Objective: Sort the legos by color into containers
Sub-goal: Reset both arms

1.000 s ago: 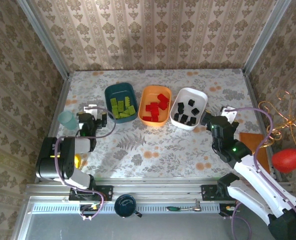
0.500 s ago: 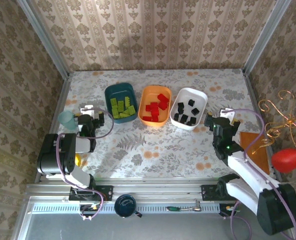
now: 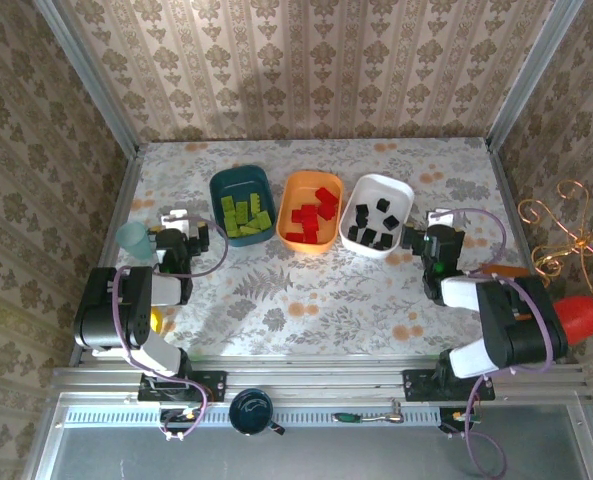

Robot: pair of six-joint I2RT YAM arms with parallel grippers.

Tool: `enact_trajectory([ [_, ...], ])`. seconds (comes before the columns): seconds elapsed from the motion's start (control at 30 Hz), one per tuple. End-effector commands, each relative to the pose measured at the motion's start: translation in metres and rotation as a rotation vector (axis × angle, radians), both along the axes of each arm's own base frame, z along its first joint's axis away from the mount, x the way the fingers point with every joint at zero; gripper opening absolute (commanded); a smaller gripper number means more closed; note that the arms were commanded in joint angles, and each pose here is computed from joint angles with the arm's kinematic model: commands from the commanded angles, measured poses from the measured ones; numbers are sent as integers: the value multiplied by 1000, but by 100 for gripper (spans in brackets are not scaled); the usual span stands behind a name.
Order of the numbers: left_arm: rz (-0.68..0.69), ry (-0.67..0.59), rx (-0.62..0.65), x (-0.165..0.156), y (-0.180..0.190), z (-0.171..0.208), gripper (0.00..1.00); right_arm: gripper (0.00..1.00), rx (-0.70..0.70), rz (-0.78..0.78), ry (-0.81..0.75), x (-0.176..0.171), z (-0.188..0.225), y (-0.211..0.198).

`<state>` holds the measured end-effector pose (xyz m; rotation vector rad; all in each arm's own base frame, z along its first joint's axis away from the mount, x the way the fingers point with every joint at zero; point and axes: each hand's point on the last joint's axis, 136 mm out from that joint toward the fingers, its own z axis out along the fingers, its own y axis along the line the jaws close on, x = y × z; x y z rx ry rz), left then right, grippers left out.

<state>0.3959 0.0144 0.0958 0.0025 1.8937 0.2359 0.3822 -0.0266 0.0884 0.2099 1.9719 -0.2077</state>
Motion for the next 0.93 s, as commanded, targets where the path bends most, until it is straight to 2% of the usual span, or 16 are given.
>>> enact_trajectory([
  [0.0,-5,-22,-13,1,-1,4,100,100,9,51,-85,14,12,5],
  [0.9,-8,-22,-10,1,-2,4,100,100,13,2,-93,10,13,-3],
])
